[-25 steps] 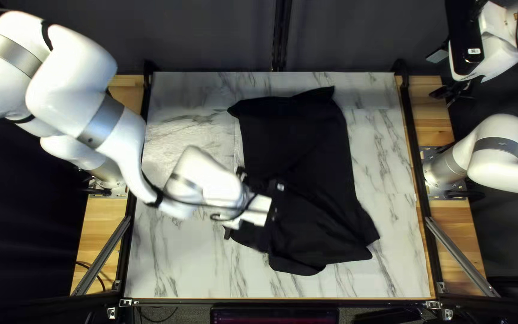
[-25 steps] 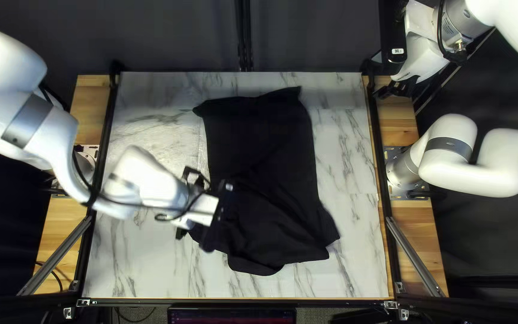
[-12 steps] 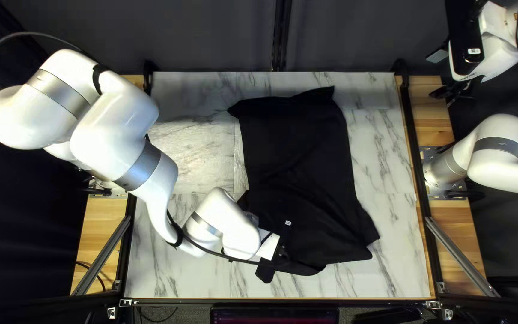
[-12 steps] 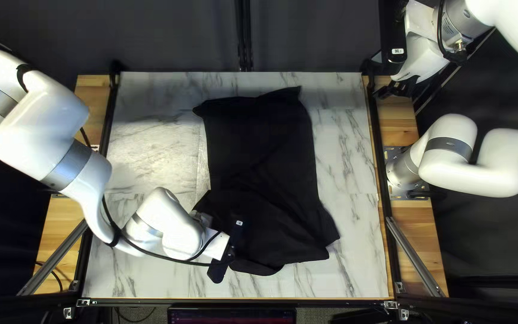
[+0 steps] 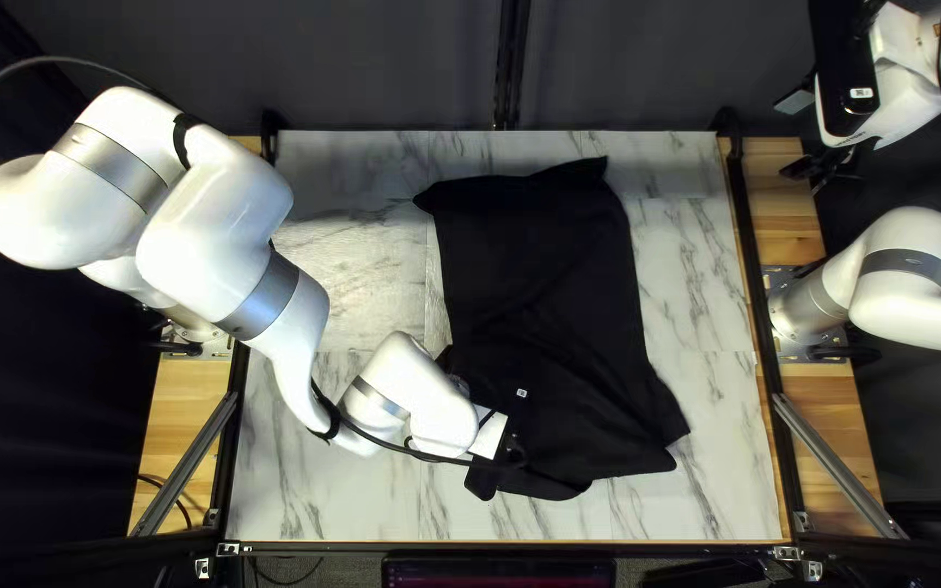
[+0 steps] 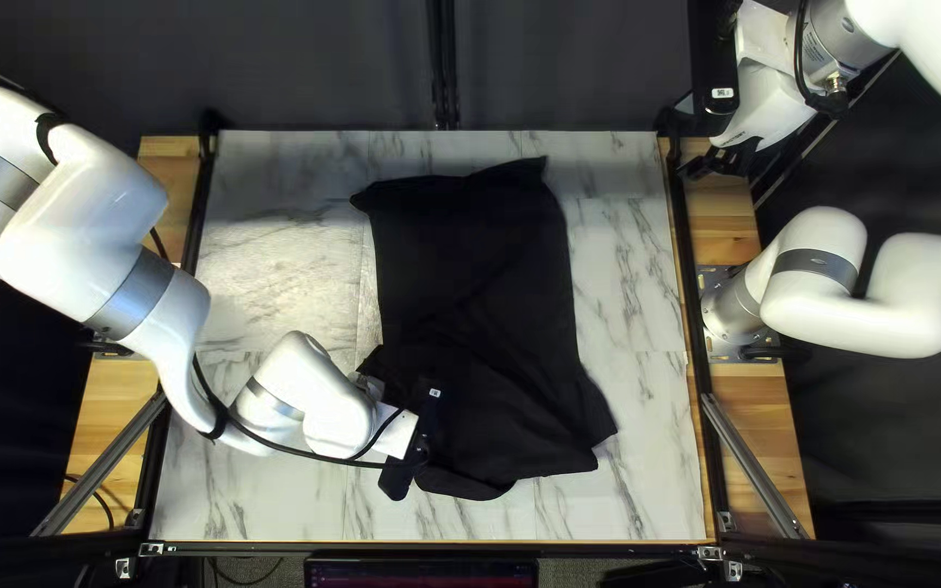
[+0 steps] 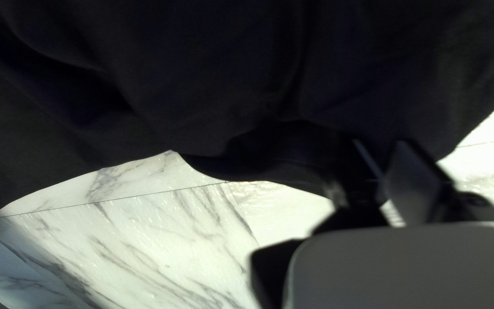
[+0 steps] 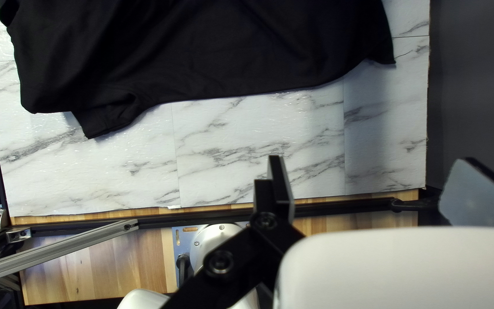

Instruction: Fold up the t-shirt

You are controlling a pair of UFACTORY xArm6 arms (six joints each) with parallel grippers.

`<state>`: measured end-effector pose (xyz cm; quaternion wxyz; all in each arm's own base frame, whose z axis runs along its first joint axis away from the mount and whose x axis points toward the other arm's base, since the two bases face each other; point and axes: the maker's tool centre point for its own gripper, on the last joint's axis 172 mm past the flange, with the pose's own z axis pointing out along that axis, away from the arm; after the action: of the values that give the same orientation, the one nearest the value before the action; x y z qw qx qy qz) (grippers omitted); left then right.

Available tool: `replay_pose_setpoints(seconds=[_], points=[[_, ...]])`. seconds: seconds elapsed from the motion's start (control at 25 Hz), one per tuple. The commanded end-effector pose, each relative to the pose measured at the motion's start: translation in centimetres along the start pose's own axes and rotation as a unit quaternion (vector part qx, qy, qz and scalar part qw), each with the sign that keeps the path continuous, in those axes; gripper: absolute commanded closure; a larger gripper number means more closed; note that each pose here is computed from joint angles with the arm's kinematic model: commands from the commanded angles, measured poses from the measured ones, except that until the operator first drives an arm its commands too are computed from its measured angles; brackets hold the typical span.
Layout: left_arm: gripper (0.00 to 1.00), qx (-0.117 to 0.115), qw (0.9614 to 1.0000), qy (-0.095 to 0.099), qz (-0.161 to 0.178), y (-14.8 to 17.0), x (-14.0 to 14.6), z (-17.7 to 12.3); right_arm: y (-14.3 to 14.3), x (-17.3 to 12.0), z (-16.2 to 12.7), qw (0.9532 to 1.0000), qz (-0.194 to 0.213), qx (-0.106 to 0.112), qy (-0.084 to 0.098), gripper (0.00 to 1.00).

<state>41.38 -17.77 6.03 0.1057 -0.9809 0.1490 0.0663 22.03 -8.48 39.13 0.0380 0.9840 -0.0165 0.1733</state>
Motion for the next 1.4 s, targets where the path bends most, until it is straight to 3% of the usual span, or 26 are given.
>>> replay_pose_setpoints(seconds=[0.04, 0.24, 0.64, 0.8, 1.04, 1.12, 1.16, 1.2, 1.24, 1.4], points=[[1.00, 0.012, 0.9999, -0.006, -0.002, -0.8, -0.5, -3.8, 0.0, 0.0, 0.0, 1.0000, 0.000, 0.000, 0.000, 0.00], [1.00, 0.035, 0.9990, -0.026, -0.010, -3.1, -3.2, -9.0, 0.0, 0.0, 0.0, 1.0000, 0.000, 0.000, 0.000, 0.00], [1.00, 0.077, 0.9945, -0.065, -0.031, -4.9, -7.0, -16.4, 0.0, 0.0, 0.0, 1.0000, 0.000, 0.000, 0.000, 0.00], [1.00, 0.080, 0.9936, -0.070, -0.037, -3.6, -7.4, -16.7, 0.0, 0.0, 0.0, 1.0000, 0.000, 0.000, 0.000, 0.00], [1.00, 0.047, 0.9967, -0.061, -0.025, -0.5, -4.1, -13.1, 0.0, 0.0, 0.0, 1.0000, 0.000, 0.000, 0.000, 0.00], [0.85, 0.036, 0.9975, -0.057, -0.019, 0.0, -3.3, -11.7, 0.0, 0.0, 0.0, 1.0000, 0.000, 0.000, 0.000, 0.00], [0.39, 0.028, 0.9981, -0.053, -0.015, 0.3, -2.7, -10.9, 0.0, 0.0, 0.0, 1.0000, 0.000, 0.000, 0.000, 0.00], [0.04, 0.024, 0.9983, -0.051, -0.013, 0.4, -2.4, -10.4, 0.0, 0.0, 0.0, 1.0000, 0.000, 0.000, 0.000, 0.00], [0.00, 0.017, 0.9987, -0.047, -0.010, 0.6, -1.9, -9.7, 0.0, 0.0, 0.0, 1.0000, 0.000, 0.000, 0.000, 0.00], [0.00, 0.010, 0.9993, -0.036, -0.009, 0.9, -1.6, -8.9, 0.0, 0.0, 0.0, 1.0000, 0.000, 0.000, 0.000, 0.00]])
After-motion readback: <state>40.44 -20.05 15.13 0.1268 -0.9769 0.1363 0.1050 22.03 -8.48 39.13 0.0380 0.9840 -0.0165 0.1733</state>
